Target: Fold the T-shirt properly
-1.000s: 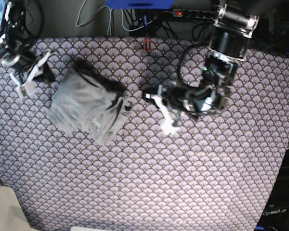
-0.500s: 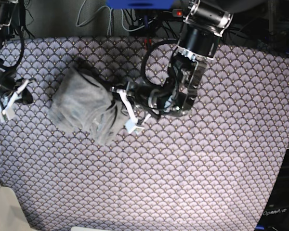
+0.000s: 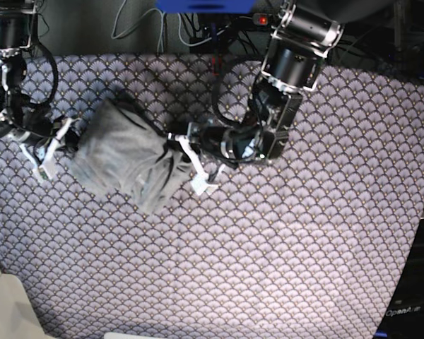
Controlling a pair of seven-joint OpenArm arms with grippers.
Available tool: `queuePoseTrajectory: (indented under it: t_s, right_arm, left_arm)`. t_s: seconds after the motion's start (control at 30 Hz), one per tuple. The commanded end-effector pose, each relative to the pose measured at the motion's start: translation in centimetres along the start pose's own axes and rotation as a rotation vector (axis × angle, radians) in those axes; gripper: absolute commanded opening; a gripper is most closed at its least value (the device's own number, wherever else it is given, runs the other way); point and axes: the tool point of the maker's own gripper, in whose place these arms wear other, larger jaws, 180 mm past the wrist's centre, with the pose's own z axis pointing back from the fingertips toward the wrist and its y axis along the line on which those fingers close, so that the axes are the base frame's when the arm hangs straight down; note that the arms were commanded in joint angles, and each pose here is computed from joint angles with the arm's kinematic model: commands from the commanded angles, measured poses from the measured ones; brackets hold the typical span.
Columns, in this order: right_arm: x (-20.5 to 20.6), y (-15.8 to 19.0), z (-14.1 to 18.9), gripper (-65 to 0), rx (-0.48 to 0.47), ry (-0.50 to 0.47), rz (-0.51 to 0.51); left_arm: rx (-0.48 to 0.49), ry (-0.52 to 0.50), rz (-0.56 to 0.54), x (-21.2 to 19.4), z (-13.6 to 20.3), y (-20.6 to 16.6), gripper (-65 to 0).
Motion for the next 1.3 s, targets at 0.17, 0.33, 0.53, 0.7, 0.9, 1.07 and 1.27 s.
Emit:
queuePoseTrajectory:
  t_s: [0.17, 0.33, 0.53, 0.7, 0.9, 1.07, 1.27]
  right_arm:
    - [0.3, 2.2, 0.1, -64.7, 0.039, -0.027, 0.032]
    - [0.5, 5.7, 1.2, -64.7, 0.075, -0.061, 0.094]
    - [0.1, 9.0, 1.4, -64.5, 0.122, -0.087, 0.095]
    - [-0.5, 10.3, 1.0, -64.4, 0.144, -0.088, 0.067]
    - [-1.9, 11.7, 0.7, -64.4, 0.18, -0.054, 0.067]
    - [-2.9, 11.5, 0.9, -64.7, 0.175, -0.037, 0.055]
    - [-1.9, 7.9, 3.1, -64.7, 0.055, -0.074, 0.052]
  left_arm:
    - [0.011, -0.09, -0.064, 5.1, 1.2, -1.0, -65.0]
    - [0.008, -0.155, -0.091, 7.7, 1.8, -1.7, -65.0]
    - [0.0, -0.227, -0.091, 9.1, 2.0, -2.1, -65.0]
    - [0.006, -0.23, -0.099, 9.4, 2.4, -1.8, -65.0]
    - [0.019, -0.276, 0.035, 10.3, 5.6, 2.1, -65.0]
    - [0.012, -0.359, 0.069, 11.8, 10.7, 4.9, -65.0]
    - [-0.008, -0.411, 0.105, 10.0, 15.4, 7.5, -65.0]
